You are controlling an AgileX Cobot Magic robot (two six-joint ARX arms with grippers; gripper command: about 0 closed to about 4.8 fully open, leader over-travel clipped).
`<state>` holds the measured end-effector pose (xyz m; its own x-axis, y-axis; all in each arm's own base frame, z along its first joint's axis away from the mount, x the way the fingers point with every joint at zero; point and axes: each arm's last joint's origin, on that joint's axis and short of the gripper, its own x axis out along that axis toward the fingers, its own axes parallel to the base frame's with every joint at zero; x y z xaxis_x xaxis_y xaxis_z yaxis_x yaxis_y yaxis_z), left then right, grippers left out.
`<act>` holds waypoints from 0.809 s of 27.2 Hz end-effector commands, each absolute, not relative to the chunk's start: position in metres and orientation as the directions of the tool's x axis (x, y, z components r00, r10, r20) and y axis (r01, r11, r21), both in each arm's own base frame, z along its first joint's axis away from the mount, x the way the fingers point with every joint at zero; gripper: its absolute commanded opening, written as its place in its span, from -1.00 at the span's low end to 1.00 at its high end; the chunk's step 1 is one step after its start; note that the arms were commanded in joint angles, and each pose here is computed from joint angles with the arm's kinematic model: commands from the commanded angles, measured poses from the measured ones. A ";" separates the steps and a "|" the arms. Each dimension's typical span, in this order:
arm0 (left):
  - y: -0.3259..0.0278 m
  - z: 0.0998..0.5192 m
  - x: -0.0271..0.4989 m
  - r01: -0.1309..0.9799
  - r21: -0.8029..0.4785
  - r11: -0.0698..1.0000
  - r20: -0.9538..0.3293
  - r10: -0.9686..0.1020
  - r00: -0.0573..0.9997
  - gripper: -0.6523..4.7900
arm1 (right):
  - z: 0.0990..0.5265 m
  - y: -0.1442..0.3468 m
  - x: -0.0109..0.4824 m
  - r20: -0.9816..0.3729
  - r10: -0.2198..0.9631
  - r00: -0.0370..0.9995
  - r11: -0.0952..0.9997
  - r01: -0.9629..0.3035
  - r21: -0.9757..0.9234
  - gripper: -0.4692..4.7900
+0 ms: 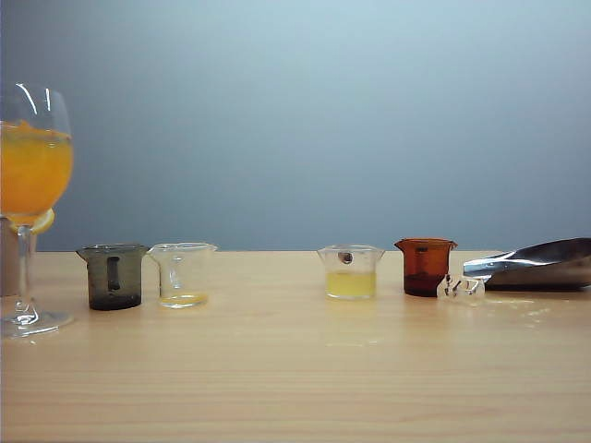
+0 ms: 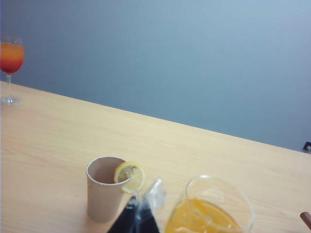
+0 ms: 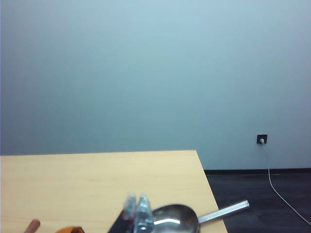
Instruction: Pick up the third measuring cup from the left, pour the pineapple juice inside into the goblet, and finally put the measuring cup back in its original place.
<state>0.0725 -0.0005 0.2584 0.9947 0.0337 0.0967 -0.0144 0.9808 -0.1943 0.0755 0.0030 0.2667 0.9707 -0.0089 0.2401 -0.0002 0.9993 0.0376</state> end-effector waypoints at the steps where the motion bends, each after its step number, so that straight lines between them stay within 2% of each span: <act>1: -0.001 0.279 0.077 -0.010 -0.195 0.981 0.086 0.028 0.996 -0.78 | 0.285 0.003 0.080 0.257 -0.008 0.966 0.999 -0.002 0.042 -0.83; 7: -0.002 0.321 0.092 -0.014 -0.191 0.981 0.012 0.017 1.000 -0.78 | 0.316 0.007 0.106 0.214 0.033 0.976 0.999 -0.041 0.032 -0.83; 11: -0.004 0.337 0.100 0.054 -0.196 0.979 -0.045 -0.064 0.997 -0.78 | 0.324 0.015 0.124 0.225 0.080 0.971 0.995 -0.089 0.034 -0.83; 14: -0.007 0.346 0.106 0.111 -0.241 0.964 -0.058 -0.129 0.990 -0.78 | 0.319 0.032 0.143 0.197 0.130 0.972 0.989 -0.141 0.043 -0.83; 17: -0.007 0.350 0.111 0.106 -0.246 0.963 -0.074 -0.128 0.989 -0.78 | 0.306 0.055 0.159 0.109 0.140 0.984 0.988 -0.146 0.048 -0.83; 22: -0.010 0.350 0.115 0.118 -0.246 0.962 -0.092 -0.145 0.985 -0.78 | 0.295 0.088 0.171 0.089 0.175 0.980 0.981 -0.181 0.064 -0.83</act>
<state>0.1152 -0.0093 0.3468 0.9843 -0.1426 -0.1038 0.1136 0.9626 -0.2458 0.1696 0.0824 0.2900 0.9809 0.1915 0.0336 -0.1926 0.9807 0.0325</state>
